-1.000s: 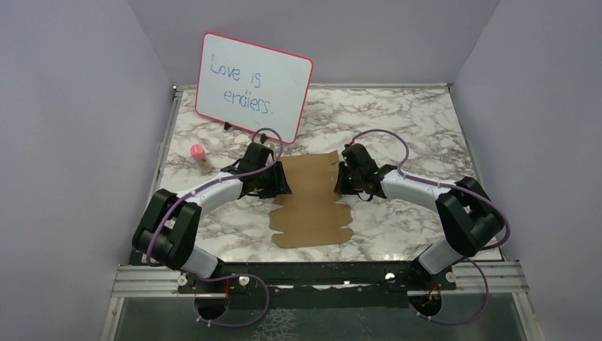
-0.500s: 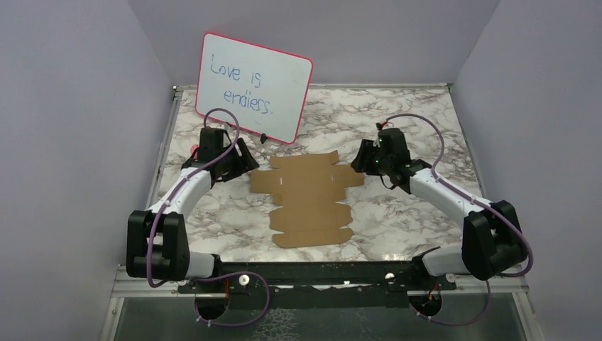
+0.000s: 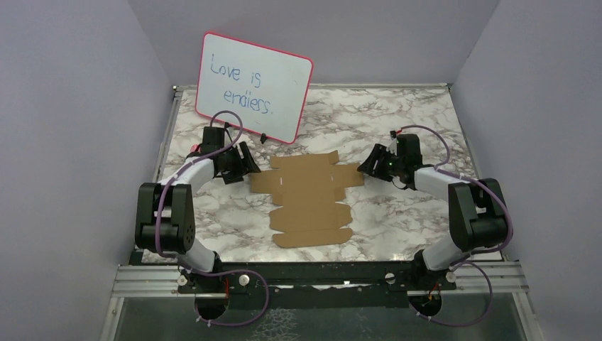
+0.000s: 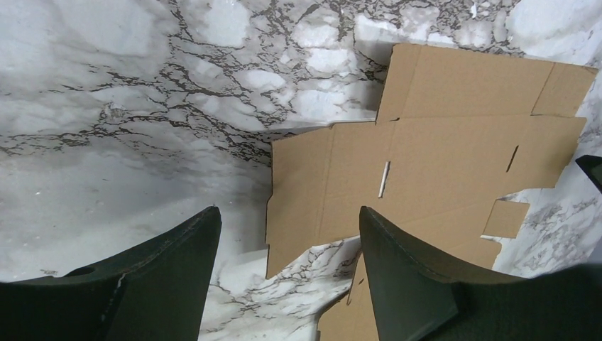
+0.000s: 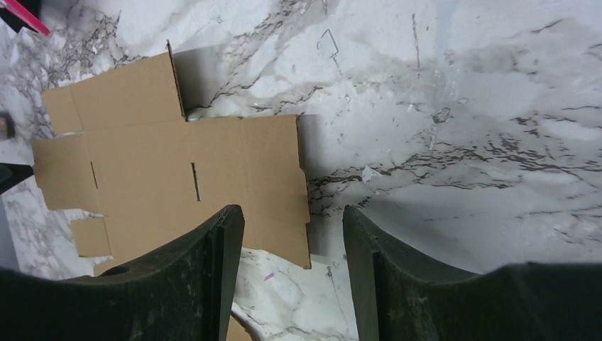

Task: Fold the paper box

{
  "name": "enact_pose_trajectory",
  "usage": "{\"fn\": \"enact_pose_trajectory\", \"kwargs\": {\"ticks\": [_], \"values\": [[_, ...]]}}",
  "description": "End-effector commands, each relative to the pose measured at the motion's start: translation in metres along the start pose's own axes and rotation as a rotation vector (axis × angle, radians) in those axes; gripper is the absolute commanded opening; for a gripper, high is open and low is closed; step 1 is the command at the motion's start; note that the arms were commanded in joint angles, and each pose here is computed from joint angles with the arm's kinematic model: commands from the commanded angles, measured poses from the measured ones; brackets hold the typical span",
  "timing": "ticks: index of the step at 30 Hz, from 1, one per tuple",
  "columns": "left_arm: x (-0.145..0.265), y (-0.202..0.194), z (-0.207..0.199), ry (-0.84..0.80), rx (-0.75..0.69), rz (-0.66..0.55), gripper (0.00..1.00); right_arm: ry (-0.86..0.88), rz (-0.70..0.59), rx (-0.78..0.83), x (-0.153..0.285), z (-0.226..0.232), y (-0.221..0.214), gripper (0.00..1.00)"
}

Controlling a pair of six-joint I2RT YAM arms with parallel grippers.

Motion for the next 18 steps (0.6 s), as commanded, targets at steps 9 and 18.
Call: {"fn": "enact_pose_trajectory", "kwargs": {"ticks": [9, 18], "values": [[-0.025, -0.011, 0.005, -0.049, 0.010, 0.097, 0.64, 0.131, 0.089, -0.056, -0.027, -0.004, -0.027, 0.51], [-0.028, -0.015, -0.009, -0.051, -0.040, 0.097, 0.28, 0.120, 0.108, -0.018, -0.024, -0.004, -0.025, 0.10]]}}
Point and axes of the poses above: each gripper's point midway between its finger pads, its own x axis back along the fingers, its own z axis along the line the jaws close on, y = z × x, the point moved 6 cm from there along x, back along the fingers, and after that the axes turned 7 degrees about x, right-handed, at the moved point
